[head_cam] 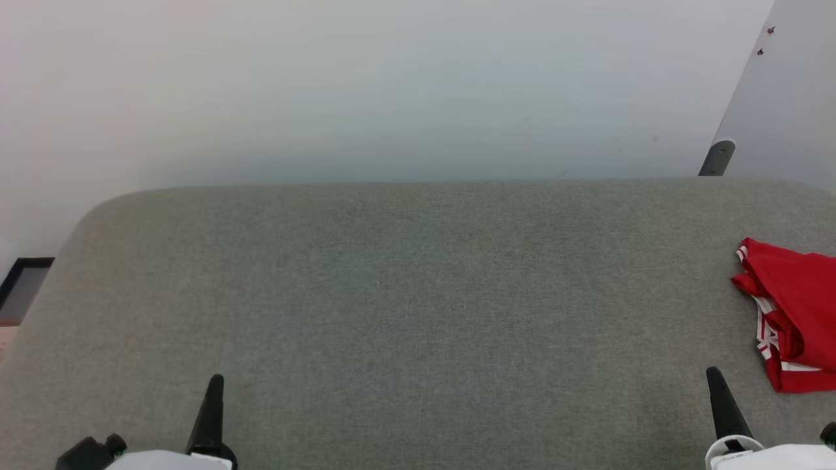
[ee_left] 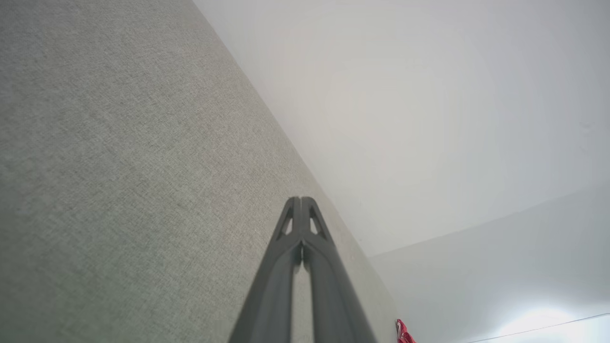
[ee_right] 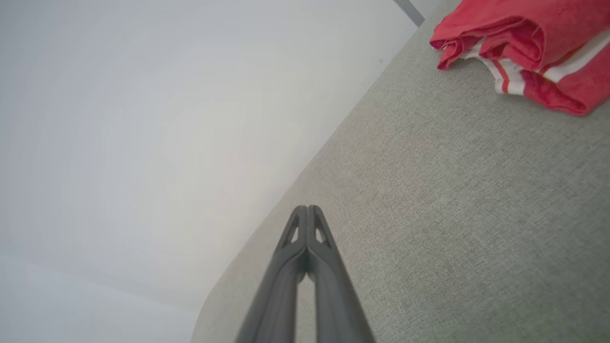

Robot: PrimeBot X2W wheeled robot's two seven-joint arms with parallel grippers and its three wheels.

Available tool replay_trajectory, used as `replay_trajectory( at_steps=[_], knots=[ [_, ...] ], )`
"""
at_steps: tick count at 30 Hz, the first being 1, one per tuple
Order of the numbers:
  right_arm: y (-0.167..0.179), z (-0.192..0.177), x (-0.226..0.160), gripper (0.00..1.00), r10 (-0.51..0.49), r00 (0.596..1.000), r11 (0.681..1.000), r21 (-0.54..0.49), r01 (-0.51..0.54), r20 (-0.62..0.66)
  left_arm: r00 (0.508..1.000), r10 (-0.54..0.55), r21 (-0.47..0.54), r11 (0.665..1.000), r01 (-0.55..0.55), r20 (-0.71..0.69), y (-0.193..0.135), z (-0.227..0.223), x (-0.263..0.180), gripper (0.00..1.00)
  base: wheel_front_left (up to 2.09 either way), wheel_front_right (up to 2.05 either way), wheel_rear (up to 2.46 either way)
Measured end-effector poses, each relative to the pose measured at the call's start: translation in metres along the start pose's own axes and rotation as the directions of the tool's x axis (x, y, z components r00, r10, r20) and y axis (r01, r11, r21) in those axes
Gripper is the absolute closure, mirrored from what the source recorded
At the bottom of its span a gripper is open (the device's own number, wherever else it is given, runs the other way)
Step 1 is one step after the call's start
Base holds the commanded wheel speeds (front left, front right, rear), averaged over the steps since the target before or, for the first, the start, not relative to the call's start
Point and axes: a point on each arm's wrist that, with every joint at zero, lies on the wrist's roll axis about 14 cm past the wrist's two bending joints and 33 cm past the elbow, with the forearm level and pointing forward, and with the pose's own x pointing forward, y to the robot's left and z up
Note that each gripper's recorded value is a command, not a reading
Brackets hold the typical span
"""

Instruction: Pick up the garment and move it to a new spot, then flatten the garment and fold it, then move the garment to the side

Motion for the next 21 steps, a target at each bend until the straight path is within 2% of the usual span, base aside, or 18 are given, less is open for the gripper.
replay_trajectory(
  at_steps=[21],
  knots=[
    [0.002,0.004,0.010,1.00,0.002,1.000,0.975,0.224,-0.001,-0.004,0.999,-0.033,-0.198,0.980,0.027,-0.026,-0.015,-0.007,0.014,1.00,0.00,0.00,0.00]
  ],
)
